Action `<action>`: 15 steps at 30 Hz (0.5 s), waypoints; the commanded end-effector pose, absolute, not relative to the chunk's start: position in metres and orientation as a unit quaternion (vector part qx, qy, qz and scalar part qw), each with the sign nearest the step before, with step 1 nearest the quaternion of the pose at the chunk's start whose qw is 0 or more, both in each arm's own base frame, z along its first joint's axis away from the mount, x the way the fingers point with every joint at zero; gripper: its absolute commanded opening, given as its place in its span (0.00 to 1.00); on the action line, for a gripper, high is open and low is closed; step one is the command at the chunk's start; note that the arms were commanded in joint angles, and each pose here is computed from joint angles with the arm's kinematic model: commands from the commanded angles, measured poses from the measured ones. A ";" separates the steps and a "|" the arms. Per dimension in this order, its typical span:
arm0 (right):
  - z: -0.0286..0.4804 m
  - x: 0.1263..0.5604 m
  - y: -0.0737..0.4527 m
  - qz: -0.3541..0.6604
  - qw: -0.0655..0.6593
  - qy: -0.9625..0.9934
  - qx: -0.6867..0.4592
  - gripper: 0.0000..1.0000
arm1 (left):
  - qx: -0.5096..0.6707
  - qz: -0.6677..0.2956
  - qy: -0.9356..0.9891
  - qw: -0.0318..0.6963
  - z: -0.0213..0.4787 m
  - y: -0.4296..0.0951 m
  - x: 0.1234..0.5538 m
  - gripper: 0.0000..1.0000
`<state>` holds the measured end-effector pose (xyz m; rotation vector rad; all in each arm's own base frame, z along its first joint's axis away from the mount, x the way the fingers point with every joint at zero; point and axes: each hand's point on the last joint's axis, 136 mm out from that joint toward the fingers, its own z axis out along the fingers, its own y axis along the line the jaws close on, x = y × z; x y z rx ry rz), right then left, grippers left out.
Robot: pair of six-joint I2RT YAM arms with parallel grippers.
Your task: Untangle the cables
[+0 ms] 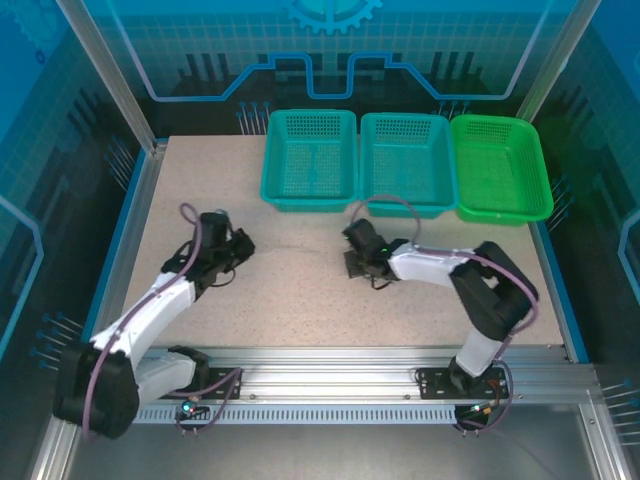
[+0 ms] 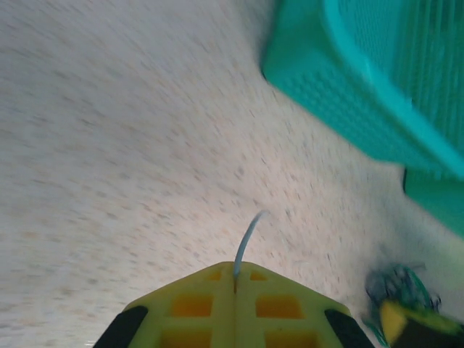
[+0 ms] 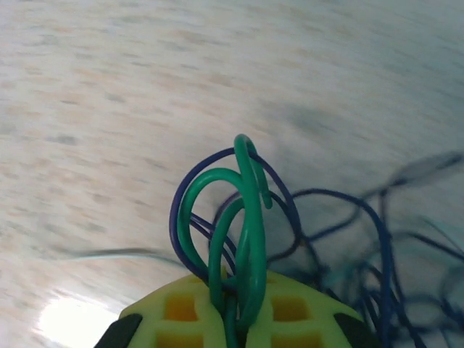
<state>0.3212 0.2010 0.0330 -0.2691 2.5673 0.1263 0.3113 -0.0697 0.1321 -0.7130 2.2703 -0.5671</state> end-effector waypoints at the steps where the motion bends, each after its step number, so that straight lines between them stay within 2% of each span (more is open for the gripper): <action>1: 0.048 0.314 0.157 0.064 0.295 0.953 -0.039 0.04 | -0.311 -0.174 0.873 0.334 0.121 -0.039 0.289 0.00; 3: 0.053 0.310 0.143 0.091 0.305 0.948 -0.014 0.00 | -0.284 -0.198 0.878 0.332 0.122 -0.050 0.290 0.00; 6: 0.065 0.309 0.148 0.123 0.313 0.942 -0.022 0.00 | -0.228 -0.287 0.876 0.314 0.120 -0.089 0.298 0.00; 10: 0.096 0.312 0.168 0.170 0.332 0.927 -0.048 0.00 | -0.146 -0.306 0.884 0.321 0.125 -0.128 0.302 0.00; 11: 0.107 0.312 0.173 0.183 0.343 0.920 -0.058 0.00 | -0.127 -0.308 0.885 0.327 0.128 -0.135 0.302 0.02; 12: 0.120 0.313 0.177 0.197 0.356 0.911 -0.071 0.00 | -0.114 -0.309 0.883 0.335 0.132 -0.139 0.303 0.09; 15: 0.151 0.309 0.186 0.221 0.383 0.890 -0.110 0.00 | -0.102 -0.306 0.875 0.361 0.143 -0.138 0.304 0.19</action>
